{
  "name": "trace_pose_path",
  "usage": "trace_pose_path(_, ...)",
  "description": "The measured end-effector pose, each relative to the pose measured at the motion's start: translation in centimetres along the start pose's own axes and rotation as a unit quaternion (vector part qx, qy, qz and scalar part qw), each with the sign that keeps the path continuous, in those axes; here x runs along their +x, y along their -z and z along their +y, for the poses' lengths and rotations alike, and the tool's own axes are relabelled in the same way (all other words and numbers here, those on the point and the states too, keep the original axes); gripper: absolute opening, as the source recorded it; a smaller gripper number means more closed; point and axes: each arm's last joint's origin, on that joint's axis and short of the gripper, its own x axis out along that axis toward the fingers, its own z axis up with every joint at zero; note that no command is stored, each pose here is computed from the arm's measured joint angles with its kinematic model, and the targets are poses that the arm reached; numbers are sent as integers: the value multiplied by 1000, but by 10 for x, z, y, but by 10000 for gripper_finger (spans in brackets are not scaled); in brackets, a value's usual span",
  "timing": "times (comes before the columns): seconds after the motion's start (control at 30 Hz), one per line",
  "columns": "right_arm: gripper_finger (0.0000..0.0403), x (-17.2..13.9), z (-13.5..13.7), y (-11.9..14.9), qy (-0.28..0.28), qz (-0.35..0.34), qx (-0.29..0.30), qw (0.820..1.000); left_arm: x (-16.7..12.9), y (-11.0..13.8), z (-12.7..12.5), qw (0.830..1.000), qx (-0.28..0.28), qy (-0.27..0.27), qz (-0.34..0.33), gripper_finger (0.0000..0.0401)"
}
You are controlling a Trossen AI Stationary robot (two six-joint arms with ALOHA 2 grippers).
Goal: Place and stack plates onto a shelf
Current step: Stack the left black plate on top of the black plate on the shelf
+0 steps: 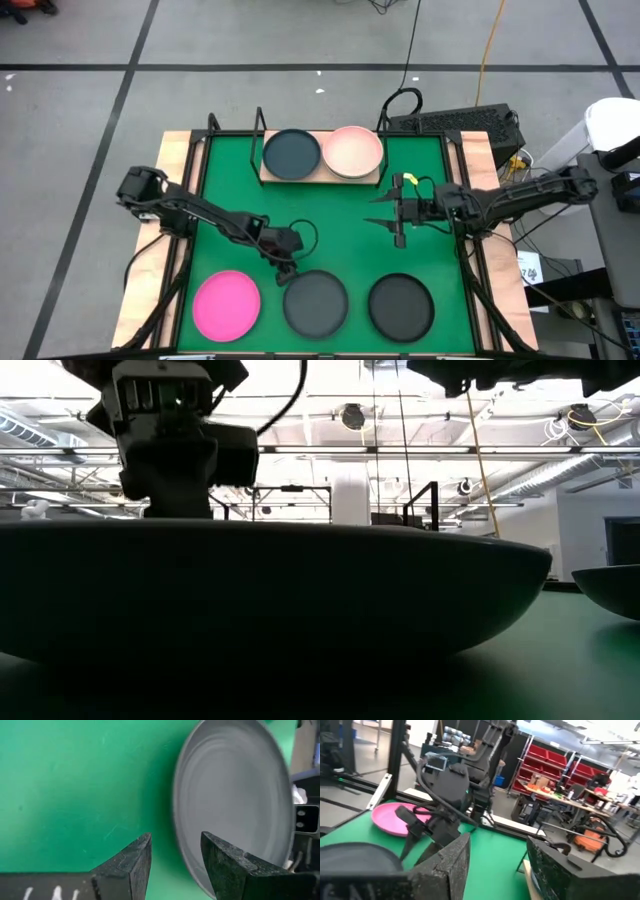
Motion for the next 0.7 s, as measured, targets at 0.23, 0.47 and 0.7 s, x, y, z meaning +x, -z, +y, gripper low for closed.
trace_pose_path(0.23, 174, -1, 8, -3, -19, -6, -1, 1000, 15, 0, 3, 1000, -14, 3, -1, 175)
trace_pose_path(0.47, 174, -1, 9, -3, -11, -4, -10, 1000, 22, 3, 11, 1000, -3, -10, 15, 143)
trace_pose_path(0.7, 173, -1, 8, -3, 16, 4, -17, 1000, 9, -11, 9, 998, 34, 48, 9, 15)
